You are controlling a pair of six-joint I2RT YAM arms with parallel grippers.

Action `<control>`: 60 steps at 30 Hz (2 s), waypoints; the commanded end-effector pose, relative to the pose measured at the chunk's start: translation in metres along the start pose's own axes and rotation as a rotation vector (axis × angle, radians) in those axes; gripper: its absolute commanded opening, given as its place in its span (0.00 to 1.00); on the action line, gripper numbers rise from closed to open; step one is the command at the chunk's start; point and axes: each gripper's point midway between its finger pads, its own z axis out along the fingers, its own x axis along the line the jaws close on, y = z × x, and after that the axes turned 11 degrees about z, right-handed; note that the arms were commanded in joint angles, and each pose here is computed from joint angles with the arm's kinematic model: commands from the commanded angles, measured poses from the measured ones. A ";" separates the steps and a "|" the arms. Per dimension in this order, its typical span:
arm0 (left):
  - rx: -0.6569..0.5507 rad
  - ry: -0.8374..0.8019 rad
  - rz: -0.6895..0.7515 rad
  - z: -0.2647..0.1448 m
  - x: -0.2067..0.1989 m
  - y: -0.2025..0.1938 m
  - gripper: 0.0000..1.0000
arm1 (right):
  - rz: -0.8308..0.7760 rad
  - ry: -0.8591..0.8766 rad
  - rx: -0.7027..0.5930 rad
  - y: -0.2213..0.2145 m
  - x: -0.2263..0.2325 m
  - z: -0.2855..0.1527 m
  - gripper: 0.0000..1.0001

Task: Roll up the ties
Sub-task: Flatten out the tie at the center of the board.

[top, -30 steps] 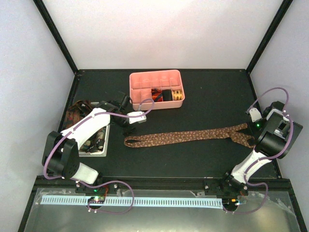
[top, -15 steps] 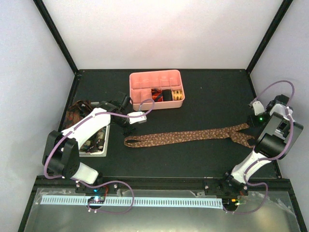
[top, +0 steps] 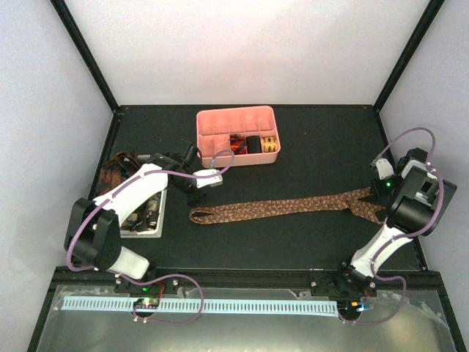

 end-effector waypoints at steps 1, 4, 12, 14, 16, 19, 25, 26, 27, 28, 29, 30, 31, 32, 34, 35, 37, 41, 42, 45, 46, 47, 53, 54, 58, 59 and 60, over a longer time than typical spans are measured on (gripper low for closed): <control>-0.018 0.022 0.005 -0.007 0.008 0.012 0.68 | -0.008 -0.028 0.089 -0.025 0.000 0.020 0.12; -0.015 0.019 0.006 -0.006 0.008 0.011 0.68 | -0.006 -0.001 0.063 -0.020 0.010 0.001 0.02; -0.016 0.016 0.003 -0.003 0.006 0.009 0.68 | -0.007 0.110 0.057 -0.042 0.059 -0.045 0.02; -0.017 0.014 0.006 -0.001 0.006 0.008 0.68 | -0.011 0.099 0.092 -0.056 0.060 -0.037 0.02; -0.011 0.011 0.009 0.001 0.005 0.006 0.68 | -0.004 0.078 0.108 -0.065 0.055 -0.029 0.03; -0.001 0.001 0.015 0.004 0.002 0.004 0.68 | 0.020 0.059 0.121 -0.069 0.041 -0.019 0.04; 0.013 -0.010 0.029 0.007 -0.003 0.000 0.70 | 0.051 0.054 0.166 -0.084 0.026 -0.005 0.10; 0.015 -0.021 0.043 0.010 -0.007 0.000 0.70 | 0.054 0.044 0.158 -0.083 0.023 -0.005 0.11; 0.020 -0.027 0.063 0.014 -0.010 0.000 0.70 | 0.056 0.040 0.152 -0.082 0.022 -0.004 0.12; 0.033 -0.026 0.078 0.018 -0.012 -0.001 0.70 | 0.057 0.038 0.149 -0.081 0.021 -0.004 0.13; 0.048 -0.025 0.094 0.022 -0.013 -0.002 0.69 | 0.058 0.040 0.148 -0.080 0.020 -0.003 0.13; 0.064 -0.023 0.109 0.027 -0.014 -0.003 0.68 | 0.058 0.038 0.147 -0.079 0.019 -0.002 0.14; 0.080 -0.023 0.119 0.032 -0.015 -0.004 0.68 | 0.056 0.034 0.146 -0.078 0.017 -0.001 0.15; 0.094 -0.021 0.127 0.036 -0.014 -0.005 0.68 | 0.055 0.023 0.143 -0.076 0.014 -0.001 0.15; 0.111 -0.031 0.136 0.044 -0.016 -0.004 0.68 | 0.044 -0.006 0.137 -0.070 0.004 0.001 0.16; 0.114 -0.040 0.143 0.048 -0.018 -0.003 0.68 | 0.041 -0.019 0.134 -0.067 -0.002 0.001 0.17; 0.123 -0.066 0.161 0.055 -0.025 0.000 0.69 | 0.036 -0.032 0.135 -0.061 -0.010 0.002 0.18; 0.147 -0.053 0.189 0.068 -0.031 0.004 0.68 | 0.020 -0.030 0.137 -0.054 -0.015 0.002 0.22; 0.158 -0.051 0.189 0.071 -0.031 0.004 0.67 | 0.015 -0.031 0.137 -0.053 -0.016 0.001 0.22; 0.203 -0.050 0.197 0.076 -0.033 -0.002 0.54 | 0.004 -0.036 0.146 -0.055 -0.016 0.000 0.26; 0.217 -0.038 0.202 0.076 -0.031 -0.005 0.47 | 0.001 -0.032 0.148 -0.056 -0.014 -0.001 0.28; 0.229 -0.025 0.210 0.074 -0.031 -0.010 0.37 | -0.001 -0.029 0.148 -0.057 -0.013 -0.002 0.30; 0.252 0.050 0.254 0.054 -0.030 -0.032 0.05 | -0.006 -0.023 0.157 -0.062 -0.010 0.002 0.41; 0.249 0.059 0.255 0.051 -0.030 -0.033 0.02 | -0.003 -0.019 0.160 -0.063 -0.009 0.003 0.44; 0.253 0.103 0.273 0.043 -0.029 -0.043 0.02 | -0.001 -0.013 0.161 -0.063 -0.009 0.004 0.51; 0.262 0.120 0.279 0.042 -0.028 -0.047 0.02 | -0.001 -0.012 0.162 -0.063 -0.009 0.004 0.51; 0.268 0.138 0.285 0.041 -0.026 -0.050 0.02 | 0.000 -0.012 0.161 -0.063 -0.010 0.003 0.52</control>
